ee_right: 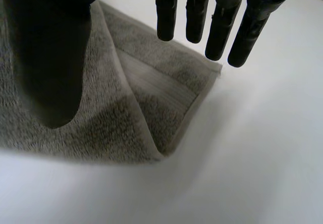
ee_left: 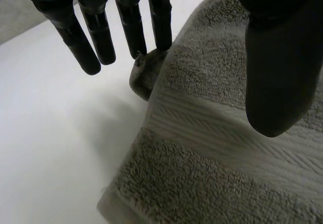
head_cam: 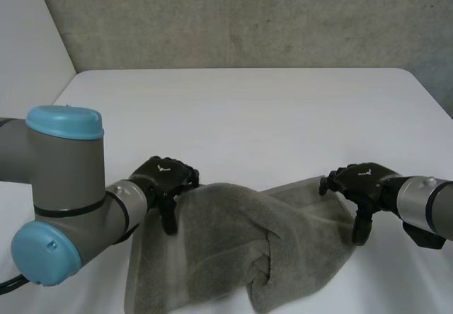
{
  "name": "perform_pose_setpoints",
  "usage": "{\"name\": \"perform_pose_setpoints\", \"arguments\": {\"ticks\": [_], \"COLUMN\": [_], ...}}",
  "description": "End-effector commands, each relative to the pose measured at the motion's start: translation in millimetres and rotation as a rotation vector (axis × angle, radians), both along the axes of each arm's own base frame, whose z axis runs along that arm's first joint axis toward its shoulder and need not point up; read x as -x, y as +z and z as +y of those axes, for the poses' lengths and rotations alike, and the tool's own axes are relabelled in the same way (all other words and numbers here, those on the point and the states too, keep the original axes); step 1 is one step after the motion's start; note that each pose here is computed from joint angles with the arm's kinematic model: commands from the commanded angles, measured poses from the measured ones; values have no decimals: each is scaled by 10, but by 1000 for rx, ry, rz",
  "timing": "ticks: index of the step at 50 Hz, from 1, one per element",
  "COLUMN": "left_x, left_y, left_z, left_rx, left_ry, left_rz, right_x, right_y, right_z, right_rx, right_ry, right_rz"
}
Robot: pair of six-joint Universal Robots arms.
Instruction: Fold the towel.
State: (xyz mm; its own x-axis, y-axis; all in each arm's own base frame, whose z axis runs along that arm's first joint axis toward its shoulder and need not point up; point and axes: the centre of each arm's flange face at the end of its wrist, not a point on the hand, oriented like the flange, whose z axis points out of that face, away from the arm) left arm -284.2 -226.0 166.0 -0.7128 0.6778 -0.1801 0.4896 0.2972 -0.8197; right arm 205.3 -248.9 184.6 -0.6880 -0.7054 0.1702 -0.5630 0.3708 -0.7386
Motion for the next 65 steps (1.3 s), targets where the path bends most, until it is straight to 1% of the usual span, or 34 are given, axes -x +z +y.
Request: {"name": "perform_pose_setpoints", "arguments": {"ticks": [1, 21, 36, 50, 57, 65], "left_x": [-36, -68, -104, -132, -224, -246], "left_y": [13, -92, -97, -57, -50, -60], "left_z": [11, 70, 96, 69, -36, -39], "left_rx": [-2, -35, -42, -24, 14, 12], "left_ry": [9, 4, 10, 24, 109, 122], "left_rz": [-5, -30, -34, -26, -59, -68], "right_x": [2, -8, -18, -17, -19, -19], "right_y": [-84, -391, -389, -157, 56, 90], "right_z": [14, 23, 21, 33, 37, 38], "right_rx": [-12, -36, -29, 42, 117, 133], "right_ry": [19, 17, 16, 8, -6, -5], "right_rz": [21, 42, 35, 4, -30, -31]}}
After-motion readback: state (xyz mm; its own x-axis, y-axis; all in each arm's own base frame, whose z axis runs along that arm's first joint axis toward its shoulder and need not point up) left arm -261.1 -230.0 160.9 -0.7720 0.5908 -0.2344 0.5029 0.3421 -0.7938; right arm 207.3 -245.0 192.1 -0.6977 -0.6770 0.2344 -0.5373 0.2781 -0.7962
